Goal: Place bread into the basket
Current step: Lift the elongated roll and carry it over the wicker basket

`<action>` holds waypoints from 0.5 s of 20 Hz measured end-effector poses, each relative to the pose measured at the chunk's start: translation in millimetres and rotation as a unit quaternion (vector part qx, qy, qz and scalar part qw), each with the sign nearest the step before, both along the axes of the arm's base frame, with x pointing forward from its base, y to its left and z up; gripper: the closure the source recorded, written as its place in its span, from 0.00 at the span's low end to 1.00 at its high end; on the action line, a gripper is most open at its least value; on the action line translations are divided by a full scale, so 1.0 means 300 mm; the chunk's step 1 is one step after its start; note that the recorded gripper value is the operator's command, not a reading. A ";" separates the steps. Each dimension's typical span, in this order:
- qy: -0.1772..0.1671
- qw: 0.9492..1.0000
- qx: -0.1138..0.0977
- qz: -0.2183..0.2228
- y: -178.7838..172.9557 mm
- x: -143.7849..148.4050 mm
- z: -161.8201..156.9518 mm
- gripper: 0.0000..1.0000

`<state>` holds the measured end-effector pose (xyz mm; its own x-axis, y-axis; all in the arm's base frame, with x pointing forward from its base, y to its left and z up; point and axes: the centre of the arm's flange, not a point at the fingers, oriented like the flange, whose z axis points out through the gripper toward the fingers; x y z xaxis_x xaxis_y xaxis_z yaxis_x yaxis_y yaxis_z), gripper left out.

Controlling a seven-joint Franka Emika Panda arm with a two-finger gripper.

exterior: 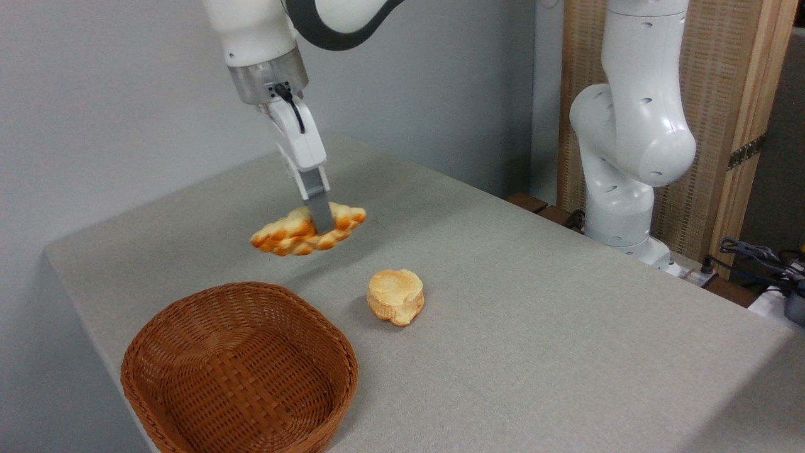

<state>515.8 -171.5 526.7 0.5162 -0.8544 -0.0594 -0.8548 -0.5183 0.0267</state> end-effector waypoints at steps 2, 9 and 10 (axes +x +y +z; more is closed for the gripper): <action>-0.030 0.999 -0.009 0.009 0.019 0.048 0.021 0.87; -0.106 0.993 -0.021 0.037 0.073 0.245 -0.038 0.36; -0.113 0.993 -0.020 0.039 0.076 0.271 -0.053 0.27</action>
